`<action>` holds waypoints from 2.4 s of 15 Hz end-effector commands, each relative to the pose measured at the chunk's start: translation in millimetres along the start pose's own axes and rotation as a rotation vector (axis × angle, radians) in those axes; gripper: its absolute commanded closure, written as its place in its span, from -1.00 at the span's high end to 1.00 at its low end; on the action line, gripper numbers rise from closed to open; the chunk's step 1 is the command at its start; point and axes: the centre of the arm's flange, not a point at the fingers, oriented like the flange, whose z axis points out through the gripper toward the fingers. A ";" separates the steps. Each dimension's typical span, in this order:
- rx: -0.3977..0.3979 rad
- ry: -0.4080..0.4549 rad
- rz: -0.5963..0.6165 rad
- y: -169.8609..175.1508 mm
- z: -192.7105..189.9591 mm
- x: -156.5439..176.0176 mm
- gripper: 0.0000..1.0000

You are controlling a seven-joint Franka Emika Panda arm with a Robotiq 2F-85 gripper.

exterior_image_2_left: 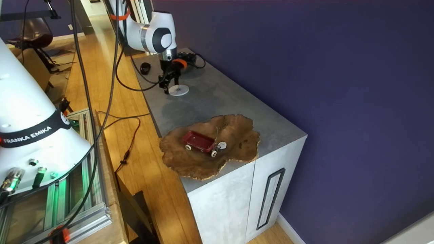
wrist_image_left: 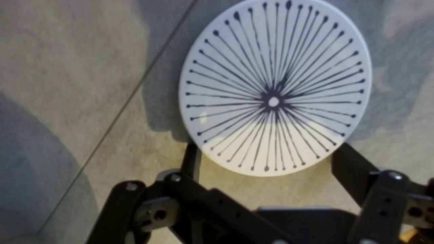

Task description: Move the white thing to the right

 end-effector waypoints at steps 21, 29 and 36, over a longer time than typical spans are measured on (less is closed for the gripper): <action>-0.225 0.149 0.123 -124.6 -70.9 90.9 1.00; -0.186 0.166 0.261 -133.1 -59.5 87.9 1.00; -0.235 0.115 0.724 -123.4 -65.4 27.9 1.00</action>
